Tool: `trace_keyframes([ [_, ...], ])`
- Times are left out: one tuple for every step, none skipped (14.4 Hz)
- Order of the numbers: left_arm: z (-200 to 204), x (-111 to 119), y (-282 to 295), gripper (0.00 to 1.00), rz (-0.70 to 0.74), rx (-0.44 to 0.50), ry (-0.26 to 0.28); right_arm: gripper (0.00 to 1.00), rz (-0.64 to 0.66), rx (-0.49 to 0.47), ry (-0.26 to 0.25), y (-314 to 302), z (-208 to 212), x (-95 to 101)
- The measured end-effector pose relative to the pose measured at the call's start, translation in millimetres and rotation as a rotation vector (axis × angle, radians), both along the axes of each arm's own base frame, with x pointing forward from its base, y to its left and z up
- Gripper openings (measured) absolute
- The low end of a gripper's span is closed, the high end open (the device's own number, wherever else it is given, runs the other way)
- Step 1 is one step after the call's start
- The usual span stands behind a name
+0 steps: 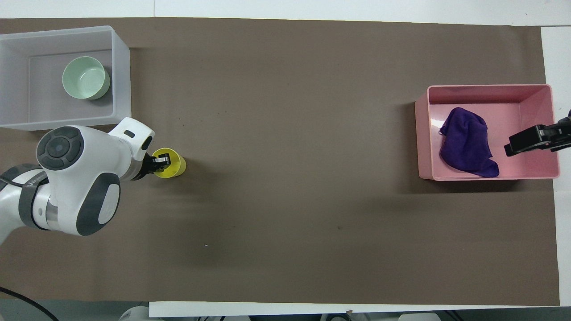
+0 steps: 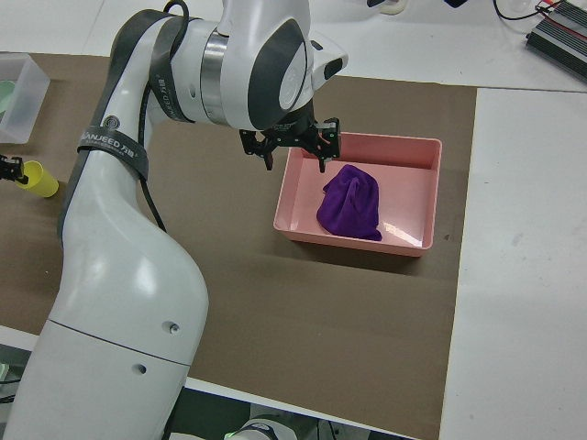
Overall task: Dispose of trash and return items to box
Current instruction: 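Carry the yellow cup into the green bowl with the left gripper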
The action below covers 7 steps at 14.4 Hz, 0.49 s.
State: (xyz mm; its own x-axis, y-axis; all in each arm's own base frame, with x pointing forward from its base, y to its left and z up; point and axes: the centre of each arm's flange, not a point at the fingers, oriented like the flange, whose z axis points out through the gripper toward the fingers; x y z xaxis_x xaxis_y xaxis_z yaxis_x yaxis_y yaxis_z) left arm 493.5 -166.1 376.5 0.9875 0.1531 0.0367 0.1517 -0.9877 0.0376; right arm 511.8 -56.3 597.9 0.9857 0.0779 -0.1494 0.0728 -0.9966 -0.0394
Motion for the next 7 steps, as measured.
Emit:
trace_keyframes([
  [24.3,18.5,0.1,0.03,0.01,-0.005,-0.011,0.94,0.0,0.0,-0.002,0.3,4.2,-3.3],
  [53.4,35.2,3.0,0.03,0.024,-0.008,-0.01,0.94,0.0,0.001,0.002,0.6,6.5,-6.1],
  [86.2,49.5,10.1,0.03,0.043,-0.011,-0.01,0.93,0.0,0.002,0.005,1.0,7.4,-7.5],
  [117.5,60.0,21.1,0.03,0.062,-0.015,-0.018,0.94,0.001,0.004,0.006,2.0,7.2,-7.5],
  [145.7,68.0,35.8,0.03,0.079,-0.019,-0.032,0.94,-0.002,0.003,0.006,4.7,7.0,-7.2],
  [167.7,75.2,55.1,0.03,0.107,-0.022,-0.049,0.95,-0.012,0.0,0.007,8.5,7.0,-6.9],
  [181.2,83.8,80.6,0.03,0.146,-0.022,-0.06,0.96,-0.019,-0.002,0.007,12.0,7.0,-6.6],
])
